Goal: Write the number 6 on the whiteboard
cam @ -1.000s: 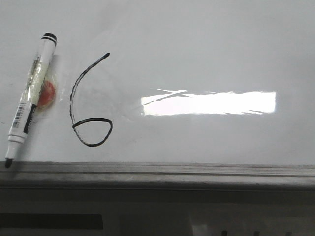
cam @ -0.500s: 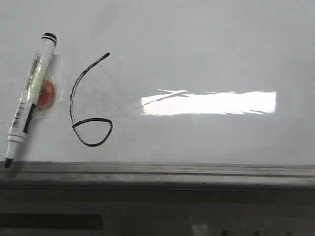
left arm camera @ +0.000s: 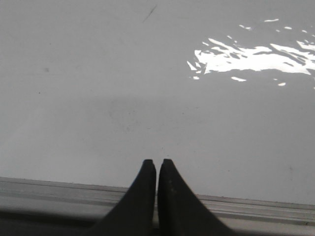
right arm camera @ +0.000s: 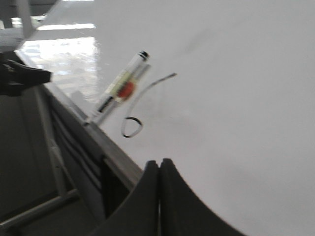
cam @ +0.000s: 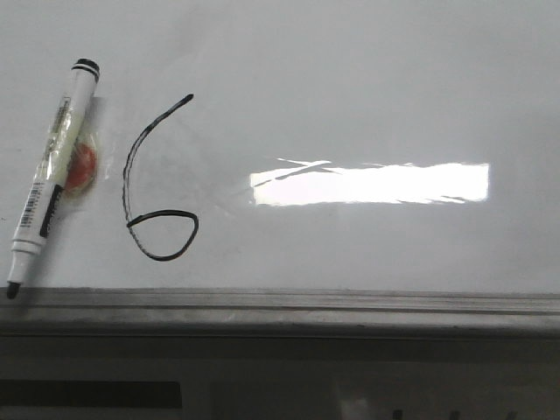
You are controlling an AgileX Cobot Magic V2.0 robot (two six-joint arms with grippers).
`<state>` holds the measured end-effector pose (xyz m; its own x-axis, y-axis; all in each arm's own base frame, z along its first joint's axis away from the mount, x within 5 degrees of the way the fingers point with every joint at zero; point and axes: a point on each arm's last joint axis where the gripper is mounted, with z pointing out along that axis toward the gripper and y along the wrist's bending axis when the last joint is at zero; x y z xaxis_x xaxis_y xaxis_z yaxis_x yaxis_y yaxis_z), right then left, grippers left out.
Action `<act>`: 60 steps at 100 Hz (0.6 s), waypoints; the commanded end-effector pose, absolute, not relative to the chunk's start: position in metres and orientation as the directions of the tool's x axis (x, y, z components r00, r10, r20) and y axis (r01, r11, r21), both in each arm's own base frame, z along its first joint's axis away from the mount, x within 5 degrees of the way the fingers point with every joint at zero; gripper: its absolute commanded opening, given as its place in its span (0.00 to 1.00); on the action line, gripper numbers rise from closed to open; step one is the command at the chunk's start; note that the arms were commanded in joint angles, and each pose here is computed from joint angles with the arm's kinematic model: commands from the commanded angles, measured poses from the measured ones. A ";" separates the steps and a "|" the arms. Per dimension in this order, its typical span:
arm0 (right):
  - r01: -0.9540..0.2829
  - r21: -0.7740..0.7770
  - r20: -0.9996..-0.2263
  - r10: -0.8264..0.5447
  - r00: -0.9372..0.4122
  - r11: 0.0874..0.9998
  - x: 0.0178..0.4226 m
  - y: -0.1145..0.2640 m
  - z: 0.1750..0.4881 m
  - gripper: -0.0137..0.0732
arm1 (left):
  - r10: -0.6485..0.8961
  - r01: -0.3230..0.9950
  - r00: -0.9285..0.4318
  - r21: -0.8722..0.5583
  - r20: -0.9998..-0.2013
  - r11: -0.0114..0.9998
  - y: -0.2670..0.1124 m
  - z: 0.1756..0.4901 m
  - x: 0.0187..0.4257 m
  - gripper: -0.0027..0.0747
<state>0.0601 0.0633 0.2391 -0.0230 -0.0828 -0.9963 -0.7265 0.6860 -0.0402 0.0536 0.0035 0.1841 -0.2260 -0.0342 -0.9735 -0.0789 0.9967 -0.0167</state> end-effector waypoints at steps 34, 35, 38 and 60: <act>-0.210 -0.053 -0.989 -0.081 -0.126 0.976 0.075 0.016 0.192 0.08 | -0.035 -0.083 -0.154 -0.022 -0.988 0.996 0.004 0.184 0.054 0.01; -0.203 -0.053 -0.988 -0.081 -0.132 0.978 0.075 0.015 0.191 0.08 | -0.035 -0.083 -0.154 -0.022 -0.988 0.996 0.004 0.184 0.054 0.01; -0.178 -0.056 -0.985 -0.083 -0.148 0.983 0.072 0.012 0.190 0.08 | -0.035 -0.083 -0.154 -0.022 -0.988 0.996 0.004 0.184 0.054 0.01; -0.056 -0.061 -0.971 -0.072 -0.227 0.997 0.055 0.002 0.178 0.08 | -0.035 -0.083 -0.154 -0.022 -0.988 0.996 0.004 0.184 0.054 0.01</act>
<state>0.0574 0.0039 0.1798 -0.2563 -0.0643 -0.9644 -0.0859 0.9954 -0.0436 0.0536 0.0035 0.1841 -0.2260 -0.0342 -0.9735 -0.0789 0.9967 -0.0167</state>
